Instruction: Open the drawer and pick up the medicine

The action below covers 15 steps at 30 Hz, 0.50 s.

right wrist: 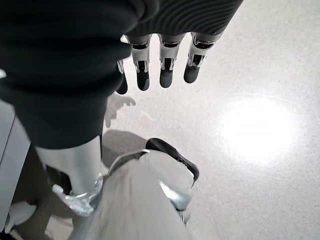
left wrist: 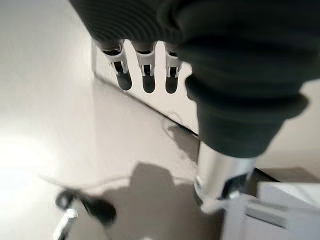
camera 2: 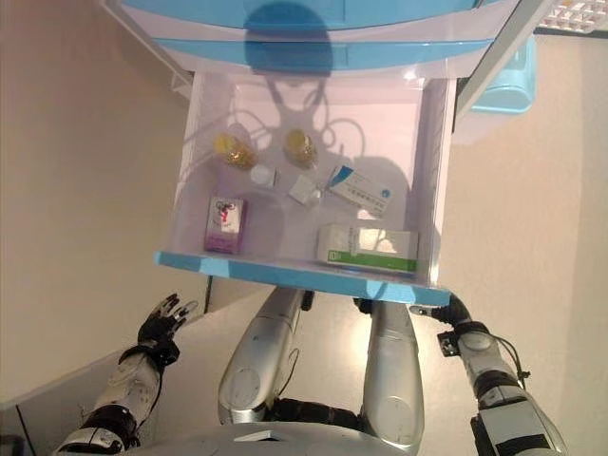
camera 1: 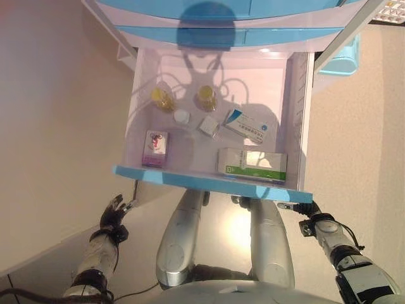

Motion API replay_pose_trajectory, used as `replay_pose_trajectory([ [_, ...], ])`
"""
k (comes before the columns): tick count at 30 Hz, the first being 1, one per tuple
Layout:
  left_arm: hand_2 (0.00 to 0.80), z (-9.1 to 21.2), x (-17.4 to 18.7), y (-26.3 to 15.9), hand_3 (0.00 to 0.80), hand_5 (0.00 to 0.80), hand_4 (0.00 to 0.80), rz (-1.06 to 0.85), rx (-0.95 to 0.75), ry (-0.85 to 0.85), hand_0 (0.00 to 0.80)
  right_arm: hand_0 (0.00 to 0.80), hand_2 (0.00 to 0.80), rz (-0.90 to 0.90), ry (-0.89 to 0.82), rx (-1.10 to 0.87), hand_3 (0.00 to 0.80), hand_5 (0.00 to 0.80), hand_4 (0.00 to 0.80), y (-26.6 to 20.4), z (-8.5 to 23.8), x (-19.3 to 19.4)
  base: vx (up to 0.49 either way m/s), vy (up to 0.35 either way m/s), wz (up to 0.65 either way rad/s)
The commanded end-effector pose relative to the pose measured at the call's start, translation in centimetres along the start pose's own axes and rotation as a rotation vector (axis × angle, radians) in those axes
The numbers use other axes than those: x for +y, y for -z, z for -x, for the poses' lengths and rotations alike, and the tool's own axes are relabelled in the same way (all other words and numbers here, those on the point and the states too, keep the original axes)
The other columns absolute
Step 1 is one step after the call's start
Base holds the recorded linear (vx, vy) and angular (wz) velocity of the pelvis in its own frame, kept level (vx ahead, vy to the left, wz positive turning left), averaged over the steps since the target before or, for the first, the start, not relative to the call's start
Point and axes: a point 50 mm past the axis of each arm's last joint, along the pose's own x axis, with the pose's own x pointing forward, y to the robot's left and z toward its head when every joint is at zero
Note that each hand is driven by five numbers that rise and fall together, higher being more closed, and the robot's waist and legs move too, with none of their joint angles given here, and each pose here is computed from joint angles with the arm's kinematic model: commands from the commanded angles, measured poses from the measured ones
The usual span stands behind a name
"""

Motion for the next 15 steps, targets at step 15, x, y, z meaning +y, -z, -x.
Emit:
replay_pose_trajectory([
  [15,0.000,2.8,8.3,5.6,0.000,0.000,0.000,-0.312,0.442,-0.272,0.000,0.000,0.000,-0.271,0.455,-0.433,0.000,0.000,0.000,-7.1,2.9,-6.4,0.000,-0.010,-0.29],
])
